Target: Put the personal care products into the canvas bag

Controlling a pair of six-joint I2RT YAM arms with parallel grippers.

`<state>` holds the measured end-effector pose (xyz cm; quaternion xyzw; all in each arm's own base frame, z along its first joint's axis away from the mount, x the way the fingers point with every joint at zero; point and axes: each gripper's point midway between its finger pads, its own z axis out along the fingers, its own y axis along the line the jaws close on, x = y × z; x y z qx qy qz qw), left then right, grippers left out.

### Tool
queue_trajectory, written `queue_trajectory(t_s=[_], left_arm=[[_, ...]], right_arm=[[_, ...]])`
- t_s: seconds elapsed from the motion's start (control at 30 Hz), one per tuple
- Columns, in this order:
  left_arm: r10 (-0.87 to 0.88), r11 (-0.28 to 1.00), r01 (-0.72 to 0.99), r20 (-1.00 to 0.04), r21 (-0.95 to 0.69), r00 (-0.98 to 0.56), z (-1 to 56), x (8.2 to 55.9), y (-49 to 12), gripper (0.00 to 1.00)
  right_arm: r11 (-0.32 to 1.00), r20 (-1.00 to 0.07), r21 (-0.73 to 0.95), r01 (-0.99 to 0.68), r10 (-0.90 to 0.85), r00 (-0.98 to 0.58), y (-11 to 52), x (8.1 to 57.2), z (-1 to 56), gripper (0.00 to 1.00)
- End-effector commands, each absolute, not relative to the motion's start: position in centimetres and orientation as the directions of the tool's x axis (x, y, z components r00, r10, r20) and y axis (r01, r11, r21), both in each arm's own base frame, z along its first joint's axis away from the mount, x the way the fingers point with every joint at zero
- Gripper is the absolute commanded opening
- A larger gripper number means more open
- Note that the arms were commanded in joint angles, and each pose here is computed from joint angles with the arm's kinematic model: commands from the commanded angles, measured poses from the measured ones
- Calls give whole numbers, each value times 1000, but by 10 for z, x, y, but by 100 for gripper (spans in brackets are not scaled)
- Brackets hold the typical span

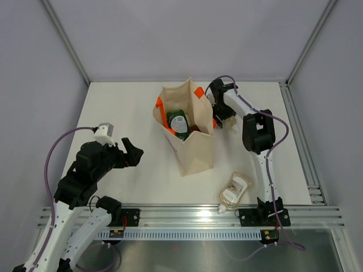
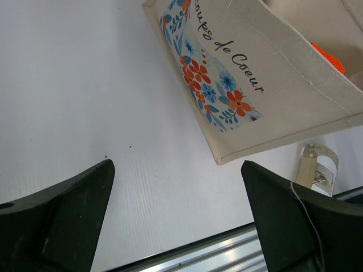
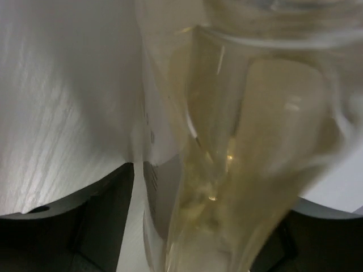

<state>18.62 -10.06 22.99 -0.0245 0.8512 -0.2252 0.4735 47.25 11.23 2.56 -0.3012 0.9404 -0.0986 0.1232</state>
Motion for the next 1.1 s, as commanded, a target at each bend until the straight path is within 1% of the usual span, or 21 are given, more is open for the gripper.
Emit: queue_trajectory(t_s=[0.0, 0.07, 0.17, 0.2, 0.3, 0.33, 0.4, 0.43, 0.5, 0.53, 0.6, 0.63, 0.7, 0.73, 0.77, 0.8, 0.9, 0.93, 0.97, 1.0, 1.07], left_arm=[[-256, 900, 195, -833, -391, -490, 253, 185, -96, 99], [-251, 902, 195, -836, -384, -487, 255, 184, -94, 99], [-248, 904, 197, -840, -380, -482, 257, 184, -93, 99], [-248, 904, 197, -840, -380, -482, 258, 183, -93, 99], [-247, 904, 200, -843, -379, -478, 260, 183, -93, 99], [-248, 903, 201, -843, -379, -477, 261, 183, -93, 99], [-247, 903, 203, -845, -378, -474, 262, 183, -93, 99], [-248, 903, 203, -845, -378, -473, 263, 183, -93, 99], [-246, 902, 207, -846, -378, -473, 264, 184, -94, 99], [-245, 902, 209, -847, -378, -472, 264, 184, -94, 99], [-245, 900, 212, -845, -380, -475, 264, 186, -96, 99], [-247, 898, 214, -843, -384, -477, 264, 186, -97, 99], [-250, 895, 217, -842, -389, -477, 264, 187, -98, 99], [-256, 893, 215, -840, -395, -479, 263, 187, -99, 99], [-258, 892, 216, -840, -396, -477, 263, 187, -99, 99], [-260, 891, 217, -839, -399, -478, 263, 187, -100, 99], [-272, 886, 216, -837, -411, -475, 261, 187, -100, 99], [-276, 884, 215, -835, -415, -476, 260, 186, -101, 99], [-278, 882, 216, -833, -419, -478, 257, 187, -102, 99], [-282, 879, 219, -833, -423, -476, 257, 187, -102, 99], [-291, 872, 222, -829, -435, -478, 256, 188, -105, 99]], right_arm=[[816, -95, -122, -564, -576, -812, 123, 448, 17, 78], [827, -113, -100, -553, -562, -820, 127, 450, 18, 77], [843, -128, -97, -530, -538, -833, 125, 456, 19, 66], [856, -140, -71, -513, -518, -844, 127, 457, 20, 51], [889, -171, 15, -457, -448, -877, 119, 461, 27, 35], [895, -190, 80, -438, -418, -888, 123, 462, 31, 27], [914, -209, 152, -377, -343, -916, 106, 466, 37, 19], [900, -222, 253, -355, -303, -927, 113, 462, 41, 13], [876, -258, 369, -310, -224, -940, 109, 465, 53, 6], [843, -248, 469, -263, -160, -955, 105, 461, 55, 0], [801, -279, 545, -248, -105, -954, 103, 463, 67, 0], [749, -261, 634, -192, -27, -965, 91, 460, 73, 0], [655, -273, 735, -177, 47, -961, 92, 462, 96, 0], [625, -260, 767, -146, 95, -961, 81, 460, 100, 0], [601, -281, 785, -153, 124, -952, 77, 464, 108, 0], [548, -299, 820, -168, 159, -941, 77, 464, 133, 0], [503, -348, 839, -209, 200, -916, 70, 460, 166, 0], [499, -407, 825, -265, 200, -891, 72, 454, 196, 0], [494, -431, 821, -286, 209, -878, 74, 452, 208, 0], [481, -472, 814, -325, 225, -852, 78, 442, 244, 0], [479, -536, 788, -388, 222, -815, 84, 433, 278, 0]])
